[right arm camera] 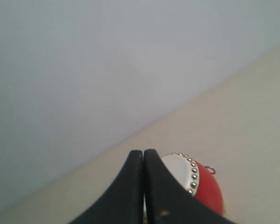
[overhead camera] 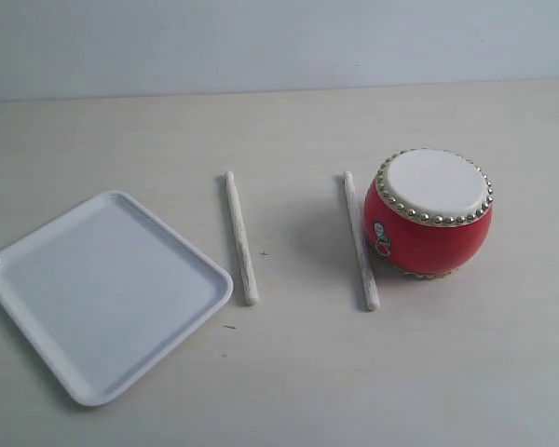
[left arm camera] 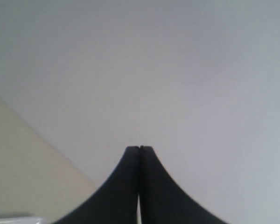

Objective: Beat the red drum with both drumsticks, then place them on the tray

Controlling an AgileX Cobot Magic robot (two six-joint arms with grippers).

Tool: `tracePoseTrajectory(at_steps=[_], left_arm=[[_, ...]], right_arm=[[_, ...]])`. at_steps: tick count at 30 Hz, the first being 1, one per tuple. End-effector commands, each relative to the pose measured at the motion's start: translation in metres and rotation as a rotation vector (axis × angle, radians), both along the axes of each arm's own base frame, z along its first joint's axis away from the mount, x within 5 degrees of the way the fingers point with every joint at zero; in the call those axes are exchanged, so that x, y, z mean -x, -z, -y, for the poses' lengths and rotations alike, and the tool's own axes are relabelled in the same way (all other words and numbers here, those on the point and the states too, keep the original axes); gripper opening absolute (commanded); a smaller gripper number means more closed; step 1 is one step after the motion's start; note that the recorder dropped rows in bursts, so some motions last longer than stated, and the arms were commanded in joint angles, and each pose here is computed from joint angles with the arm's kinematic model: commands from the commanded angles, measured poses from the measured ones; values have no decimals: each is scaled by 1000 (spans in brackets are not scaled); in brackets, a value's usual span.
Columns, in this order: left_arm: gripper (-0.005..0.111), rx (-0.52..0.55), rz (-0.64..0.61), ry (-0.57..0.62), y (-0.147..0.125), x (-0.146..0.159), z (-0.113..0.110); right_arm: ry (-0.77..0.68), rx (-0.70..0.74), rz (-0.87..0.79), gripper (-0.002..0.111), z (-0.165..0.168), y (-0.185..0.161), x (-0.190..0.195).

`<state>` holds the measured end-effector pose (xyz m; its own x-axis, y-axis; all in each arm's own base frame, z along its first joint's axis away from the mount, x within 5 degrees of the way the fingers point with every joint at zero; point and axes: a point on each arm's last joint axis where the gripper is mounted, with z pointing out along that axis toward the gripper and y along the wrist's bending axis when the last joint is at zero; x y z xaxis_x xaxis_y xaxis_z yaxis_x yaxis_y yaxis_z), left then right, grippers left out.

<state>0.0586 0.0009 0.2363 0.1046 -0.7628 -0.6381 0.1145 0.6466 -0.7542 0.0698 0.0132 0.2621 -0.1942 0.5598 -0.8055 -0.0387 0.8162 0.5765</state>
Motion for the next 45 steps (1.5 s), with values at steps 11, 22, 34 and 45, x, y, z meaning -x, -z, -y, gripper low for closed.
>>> tracePoseTrajectory(at_steps=[11, 22, 34, 45], left_arm=[[0, -588, -543, 237, -39, -48, 16], [0, -572, -768, 586, -13, -92, 46], [0, -630, -761, 608, -18, -106, 47], [0, -596, -759, 614, -18, -106, 49]], right_arm=[[-620, 360, -736, 0, -29, -22, -121], [-781, 476, -868, 0, -95, 12, -132], [-626, 339, -778, 0, -142, 20, -130], [-650, 586, -920, 0, -174, 62, -114]])
